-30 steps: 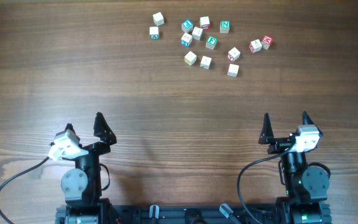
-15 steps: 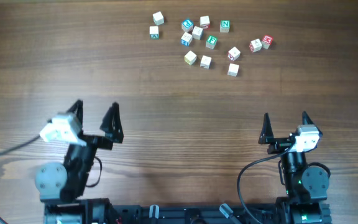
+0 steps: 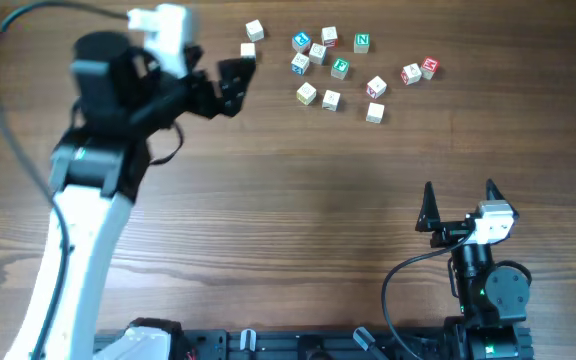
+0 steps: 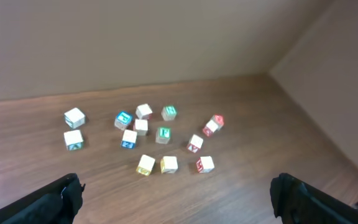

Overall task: Form a horizontal line
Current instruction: 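Reach left gripper into the block cluster and grasp the oval-'0' block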

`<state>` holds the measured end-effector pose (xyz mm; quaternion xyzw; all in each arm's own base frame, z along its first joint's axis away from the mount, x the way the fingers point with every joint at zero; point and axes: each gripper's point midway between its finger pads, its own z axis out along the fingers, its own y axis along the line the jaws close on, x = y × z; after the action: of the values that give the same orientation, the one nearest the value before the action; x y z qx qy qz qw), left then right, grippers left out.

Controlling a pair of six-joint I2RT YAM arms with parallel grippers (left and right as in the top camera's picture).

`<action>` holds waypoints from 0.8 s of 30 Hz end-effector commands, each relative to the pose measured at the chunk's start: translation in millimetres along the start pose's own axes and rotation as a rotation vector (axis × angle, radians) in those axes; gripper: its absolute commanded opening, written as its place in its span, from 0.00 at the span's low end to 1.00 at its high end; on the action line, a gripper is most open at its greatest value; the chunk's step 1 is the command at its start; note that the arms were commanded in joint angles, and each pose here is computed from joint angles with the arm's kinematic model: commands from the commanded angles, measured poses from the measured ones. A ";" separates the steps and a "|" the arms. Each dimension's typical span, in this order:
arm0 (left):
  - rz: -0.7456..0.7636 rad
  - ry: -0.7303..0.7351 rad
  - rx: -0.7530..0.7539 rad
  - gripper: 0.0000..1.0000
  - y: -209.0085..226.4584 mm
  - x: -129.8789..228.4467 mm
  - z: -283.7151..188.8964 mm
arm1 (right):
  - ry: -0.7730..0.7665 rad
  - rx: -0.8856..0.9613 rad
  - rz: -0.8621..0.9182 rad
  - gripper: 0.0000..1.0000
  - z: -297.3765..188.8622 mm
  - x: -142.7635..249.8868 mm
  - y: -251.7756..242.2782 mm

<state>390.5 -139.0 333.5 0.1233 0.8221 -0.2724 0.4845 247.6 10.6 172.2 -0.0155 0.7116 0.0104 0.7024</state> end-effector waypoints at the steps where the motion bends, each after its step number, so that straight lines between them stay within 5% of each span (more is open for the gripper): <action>1: 0.115 0.046 -0.087 1.00 11.2 3.4 37.2 | -0.009 -0.012 -0.017 1.00 -0.3 -1.7 2.3; 13: 0.345 0.253 -0.049 1.00 14.5 119.0 196.4 | -0.009 -0.012 -0.017 1.00 -0.3 -1.7 2.3; 24: 0.330 0.287 -0.081 1.00 56.5 176.4 250.8 | -0.009 -0.012 -0.017 1.00 -0.3 -1.7 2.3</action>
<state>498.5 -251.7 85.7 0.2735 0.8602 -0.1525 0.4025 247.6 10.6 172.2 -0.0155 0.7116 0.0104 0.7024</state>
